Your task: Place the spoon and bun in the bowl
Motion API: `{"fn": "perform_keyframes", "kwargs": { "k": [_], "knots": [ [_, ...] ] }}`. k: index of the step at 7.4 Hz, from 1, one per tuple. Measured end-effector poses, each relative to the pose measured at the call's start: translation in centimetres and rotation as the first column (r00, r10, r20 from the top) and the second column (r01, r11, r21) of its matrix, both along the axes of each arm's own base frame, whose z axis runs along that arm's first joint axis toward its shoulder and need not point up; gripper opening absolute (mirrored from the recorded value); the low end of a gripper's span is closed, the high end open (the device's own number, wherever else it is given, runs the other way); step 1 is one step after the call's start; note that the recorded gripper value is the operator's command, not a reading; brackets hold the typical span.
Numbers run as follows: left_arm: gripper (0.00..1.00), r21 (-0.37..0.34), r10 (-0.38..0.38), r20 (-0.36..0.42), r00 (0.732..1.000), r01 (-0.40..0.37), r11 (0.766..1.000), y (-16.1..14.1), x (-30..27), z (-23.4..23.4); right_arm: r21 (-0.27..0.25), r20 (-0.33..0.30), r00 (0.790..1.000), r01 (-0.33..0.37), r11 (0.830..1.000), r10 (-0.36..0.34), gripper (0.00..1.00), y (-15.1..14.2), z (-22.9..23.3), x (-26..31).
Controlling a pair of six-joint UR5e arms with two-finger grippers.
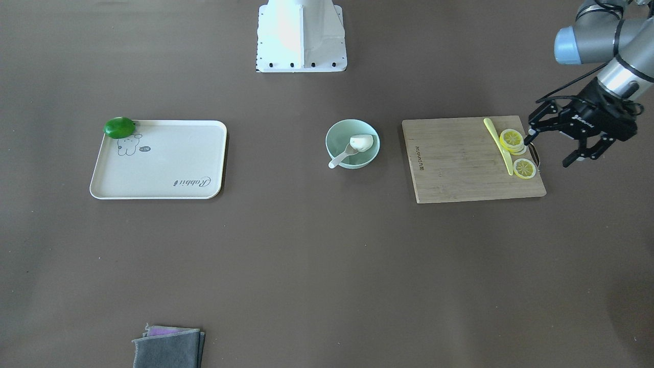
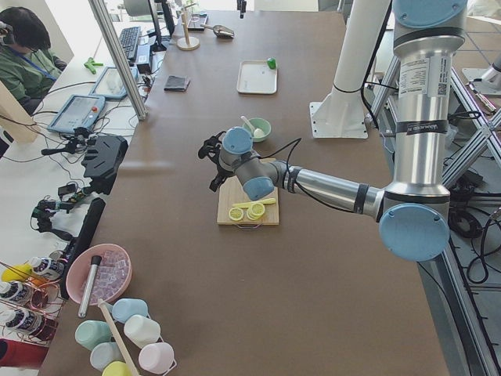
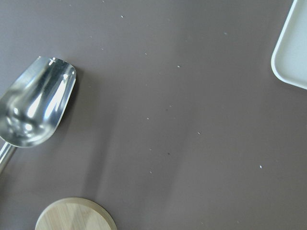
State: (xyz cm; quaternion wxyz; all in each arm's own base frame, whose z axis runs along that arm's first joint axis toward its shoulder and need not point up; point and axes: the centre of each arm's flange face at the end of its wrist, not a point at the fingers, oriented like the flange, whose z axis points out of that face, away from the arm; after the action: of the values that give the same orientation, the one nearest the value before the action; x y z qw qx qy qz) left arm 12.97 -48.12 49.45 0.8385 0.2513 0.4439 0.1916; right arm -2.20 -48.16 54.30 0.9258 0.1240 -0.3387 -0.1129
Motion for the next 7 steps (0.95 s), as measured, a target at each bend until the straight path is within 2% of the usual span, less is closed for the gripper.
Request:
{"fn": "perform_keyframes", "kwargs": {
  "k": [2,3,4,5,6,7],
  "knots": [
    [1.0,0.025,0.017,0.11,0.994,-0.02,0.999,-1.3,-9.4,3.1,-0.029,0.038,0.999,0.014,0.999,-0.013,1.0,2.8,2.8,2.8],
    [1.0,-0.01,0.013,0.149,0.989,-0.011,1.0,-0.5,-12.9,5.5,-0.057,0.069,0.998,0.011,0.998,-0.007,1.0,4.1,3.7,3.4],
    [1.0,-0.093,-0.001,0.162,0.987,0.017,0.996,1.1,-14.7,9.1,-0.074,0.085,0.996,0.007,0.997,-0.001,1.0,4.8,4.2,3.6],
    [1.0,-0.133,-0.033,0.18,0.983,0.057,0.989,2.5,-15.5,13.0,-0.08,0.092,0.996,0.005,0.997,0.002,1.0,5.1,4.3,3.7],
    [1.0,-0.104,-0.068,0.209,0.975,0.092,0.99,4.0,-16.1,16.4,-0.08,0.091,0.996,0.005,0.997,0.002,1.0,5.3,4.3,3.8],
    [1.0,-0.103,-0.084,0.216,0.973,0.108,0.989,5.7,-16.4,19.4,-0.08,0.086,0.996,0.005,0.997,0.002,1.0,5.1,4.5,3.8]
  ]
}}
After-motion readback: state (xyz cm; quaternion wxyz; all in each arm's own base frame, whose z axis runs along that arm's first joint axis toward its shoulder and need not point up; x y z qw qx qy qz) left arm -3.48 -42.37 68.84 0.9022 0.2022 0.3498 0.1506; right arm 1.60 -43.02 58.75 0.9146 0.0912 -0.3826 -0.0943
